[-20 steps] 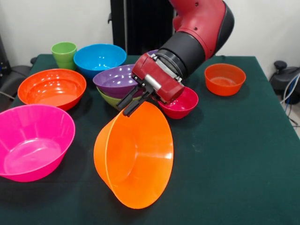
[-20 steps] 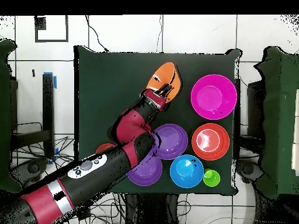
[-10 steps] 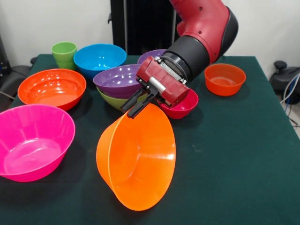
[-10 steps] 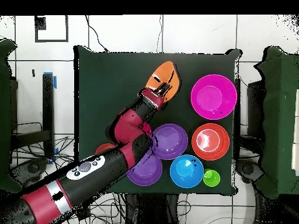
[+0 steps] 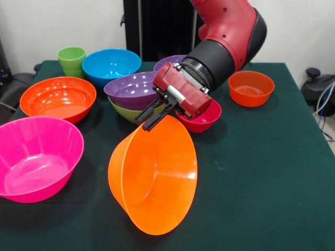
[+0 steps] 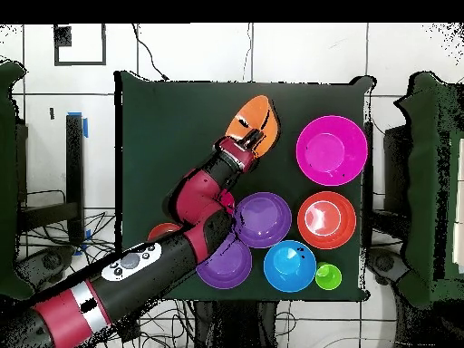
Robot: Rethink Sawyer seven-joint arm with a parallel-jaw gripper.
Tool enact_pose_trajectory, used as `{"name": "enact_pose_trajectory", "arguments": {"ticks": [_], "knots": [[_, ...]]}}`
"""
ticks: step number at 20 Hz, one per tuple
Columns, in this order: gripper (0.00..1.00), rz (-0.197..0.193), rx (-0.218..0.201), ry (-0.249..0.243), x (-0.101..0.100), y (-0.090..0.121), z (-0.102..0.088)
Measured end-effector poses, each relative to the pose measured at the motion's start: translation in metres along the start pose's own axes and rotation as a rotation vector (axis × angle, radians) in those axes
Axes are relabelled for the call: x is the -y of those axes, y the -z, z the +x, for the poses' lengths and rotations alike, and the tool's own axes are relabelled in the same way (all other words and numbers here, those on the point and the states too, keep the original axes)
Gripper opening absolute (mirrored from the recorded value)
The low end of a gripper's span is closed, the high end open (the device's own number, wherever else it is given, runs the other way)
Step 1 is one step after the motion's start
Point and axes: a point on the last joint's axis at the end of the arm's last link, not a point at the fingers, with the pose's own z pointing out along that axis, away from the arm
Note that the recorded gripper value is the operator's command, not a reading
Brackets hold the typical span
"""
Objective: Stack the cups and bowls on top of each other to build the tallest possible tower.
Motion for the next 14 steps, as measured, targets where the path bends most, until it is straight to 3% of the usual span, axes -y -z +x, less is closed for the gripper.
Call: {"name": "enact_pose_trajectory", "arguments": {"ticks": [8,14], "knots": [[0.0,0.021,0.038,-0.057,-0.022,0.019,0.003],[0.0,0.075,0.015,-0.063,-0.031,0.035,0.007]]}}
